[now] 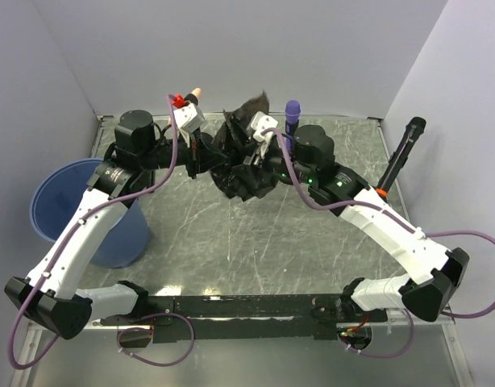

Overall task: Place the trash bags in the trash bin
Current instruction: Unfold the trash bag at the center of the board.

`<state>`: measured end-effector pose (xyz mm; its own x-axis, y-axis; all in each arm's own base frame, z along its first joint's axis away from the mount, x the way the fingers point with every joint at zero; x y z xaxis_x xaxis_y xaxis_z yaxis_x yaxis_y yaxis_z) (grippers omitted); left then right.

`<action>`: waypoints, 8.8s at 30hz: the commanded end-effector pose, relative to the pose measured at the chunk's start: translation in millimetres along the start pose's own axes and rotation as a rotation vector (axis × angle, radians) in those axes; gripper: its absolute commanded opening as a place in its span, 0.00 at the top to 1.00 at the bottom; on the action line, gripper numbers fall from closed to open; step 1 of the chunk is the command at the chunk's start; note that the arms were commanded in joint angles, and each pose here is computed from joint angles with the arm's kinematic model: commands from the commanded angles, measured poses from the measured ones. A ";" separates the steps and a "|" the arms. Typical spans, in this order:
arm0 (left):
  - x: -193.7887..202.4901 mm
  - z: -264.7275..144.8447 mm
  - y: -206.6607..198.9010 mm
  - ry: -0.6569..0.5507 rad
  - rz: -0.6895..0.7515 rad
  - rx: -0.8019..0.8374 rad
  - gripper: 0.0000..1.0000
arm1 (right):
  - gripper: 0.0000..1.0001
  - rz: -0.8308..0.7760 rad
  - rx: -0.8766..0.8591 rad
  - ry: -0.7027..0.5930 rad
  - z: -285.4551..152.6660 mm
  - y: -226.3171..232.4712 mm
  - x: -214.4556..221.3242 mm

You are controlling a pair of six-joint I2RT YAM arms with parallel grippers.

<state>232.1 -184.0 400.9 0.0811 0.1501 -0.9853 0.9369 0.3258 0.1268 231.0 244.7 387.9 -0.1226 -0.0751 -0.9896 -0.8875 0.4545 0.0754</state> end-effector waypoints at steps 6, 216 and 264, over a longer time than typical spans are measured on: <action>-15.3 -7.3 -9.6 -0.069 0.126 0.060 0.99 | 0.44 0.062 0.120 -0.096 -1.2 -6.6 -22.7; -230.3 -25.7 97.7 -0.362 0.901 -0.987 0.99 | 1.00 -0.266 0.426 -0.737 -120.5 -107.4 -256.0; -224.6 -44.9 64.6 -0.502 0.927 -1.091 0.99 | 1.00 -0.451 0.358 -0.895 -141.5 -51.5 -261.0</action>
<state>264.3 -155.2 656.2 0.7882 0.4377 -0.4325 -0.1677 0.8290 0.5334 270.5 112.8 670.1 0.6191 0.3439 -0.7060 -0.5791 0.8071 -0.1147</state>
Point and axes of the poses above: each gripper's point midway between its finger pads, its own z axis out along the fingers, its own y axis along the line the jaws close on, x = y × z, the point moved 8 cm from there along -z, back along the fingers, and after that the axes turned 15 degrees about z, right-handed, at the moved point
